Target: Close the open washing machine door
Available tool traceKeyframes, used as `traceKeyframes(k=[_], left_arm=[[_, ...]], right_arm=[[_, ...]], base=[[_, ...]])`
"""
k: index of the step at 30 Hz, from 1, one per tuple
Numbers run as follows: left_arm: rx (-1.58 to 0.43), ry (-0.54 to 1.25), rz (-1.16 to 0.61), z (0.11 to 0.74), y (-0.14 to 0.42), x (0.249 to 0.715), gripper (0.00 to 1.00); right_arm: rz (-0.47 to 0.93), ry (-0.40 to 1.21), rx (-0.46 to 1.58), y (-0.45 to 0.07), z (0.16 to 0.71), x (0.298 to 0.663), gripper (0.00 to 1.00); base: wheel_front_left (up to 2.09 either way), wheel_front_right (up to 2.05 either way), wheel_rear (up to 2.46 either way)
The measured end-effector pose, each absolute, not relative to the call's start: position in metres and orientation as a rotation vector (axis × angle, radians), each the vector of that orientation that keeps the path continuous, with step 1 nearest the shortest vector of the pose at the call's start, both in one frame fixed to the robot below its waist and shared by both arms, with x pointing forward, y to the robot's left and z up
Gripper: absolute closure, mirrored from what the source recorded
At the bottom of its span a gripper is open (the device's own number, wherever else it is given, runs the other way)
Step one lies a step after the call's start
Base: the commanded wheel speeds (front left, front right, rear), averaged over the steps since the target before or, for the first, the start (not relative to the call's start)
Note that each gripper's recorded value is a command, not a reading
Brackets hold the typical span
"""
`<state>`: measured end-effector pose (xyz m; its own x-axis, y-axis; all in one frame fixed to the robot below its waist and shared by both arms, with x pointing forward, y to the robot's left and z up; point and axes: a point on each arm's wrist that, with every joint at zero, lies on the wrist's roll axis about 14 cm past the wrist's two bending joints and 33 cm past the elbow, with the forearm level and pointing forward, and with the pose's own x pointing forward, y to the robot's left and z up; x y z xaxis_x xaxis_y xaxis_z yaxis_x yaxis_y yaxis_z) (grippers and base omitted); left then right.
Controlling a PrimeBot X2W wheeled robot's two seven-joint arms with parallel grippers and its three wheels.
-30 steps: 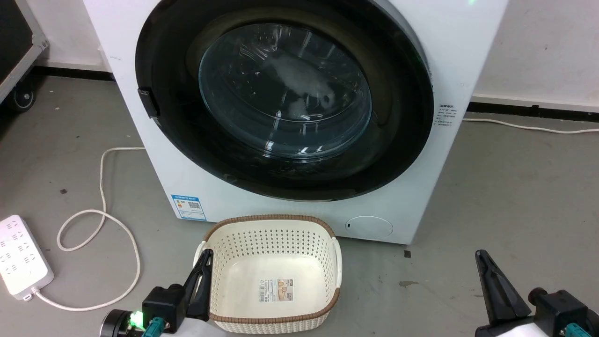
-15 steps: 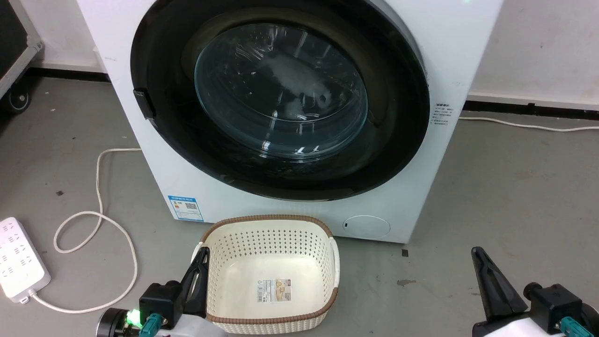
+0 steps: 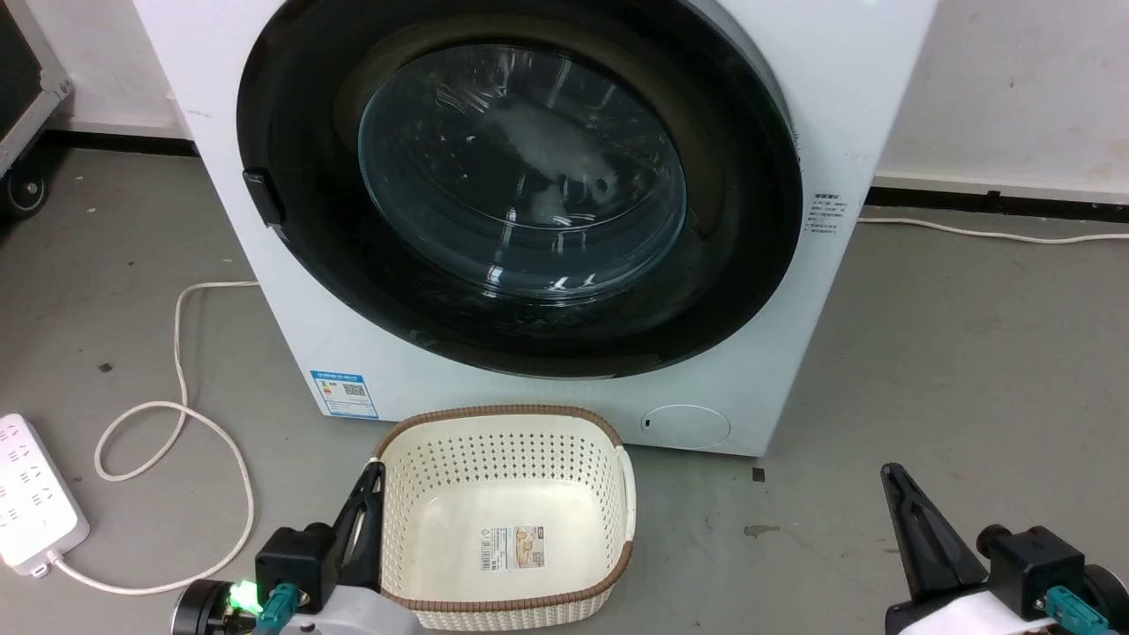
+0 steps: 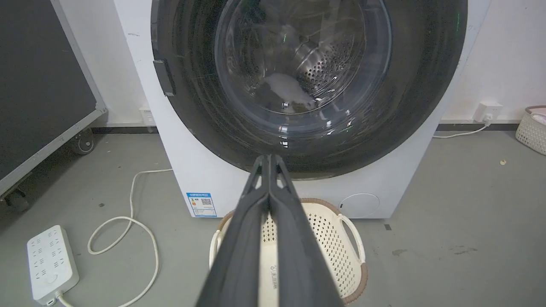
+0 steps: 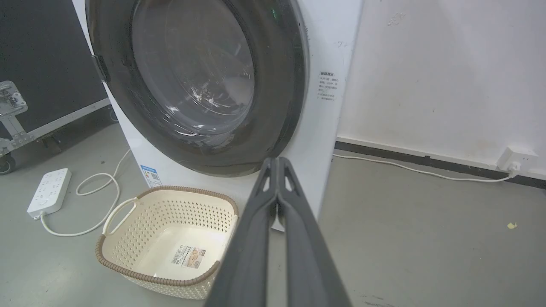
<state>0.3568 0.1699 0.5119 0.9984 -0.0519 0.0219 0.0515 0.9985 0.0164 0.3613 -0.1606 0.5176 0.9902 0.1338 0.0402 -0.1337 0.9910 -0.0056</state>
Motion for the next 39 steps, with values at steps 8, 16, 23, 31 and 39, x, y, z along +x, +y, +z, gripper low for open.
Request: traceKeyframes(k=[8, 16, 23, 31, 39], left_arm=[[0.024, -0.02, -0.048, 0.5139, 0.1703, 0.3591, 1.0], [0.025, -0.016, -0.041, 0.5154, 0.171, 0.3606, 1.0], [0.026, -0.008, -0.036, 0.5158, 0.1717, 0.3619, 1.0], [0.033, -0.001, -0.027, 0.5167, 0.1735, 0.3633, 1.0], [0.034, 0.004, -0.025, 0.5177, 0.1742, 0.3648, 1.0]], right_arm=[[0.133, -0.031, -0.009, -0.161, 0.5172, 0.3615, 1.0], [0.133, -0.035, -0.013, -0.161, 0.521, 0.3645, 1.0], [0.132, -0.019, -0.021, -0.1613, 0.5189, 0.3641, 1.0], [0.131, -0.009, -0.023, -0.1615, 0.5189, 0.3649, 1.0], [0.131, -0.001, -0.033, -0.1612, 0.5197, 0.366, 1.0]], base=[[0.0, 0.0, 0.0], [0.0, 0.0, 0.0], [0.0, 0.0, 0.0], [0.0, 0.0, 0.0], [0.0, 0.0, 0.0]])
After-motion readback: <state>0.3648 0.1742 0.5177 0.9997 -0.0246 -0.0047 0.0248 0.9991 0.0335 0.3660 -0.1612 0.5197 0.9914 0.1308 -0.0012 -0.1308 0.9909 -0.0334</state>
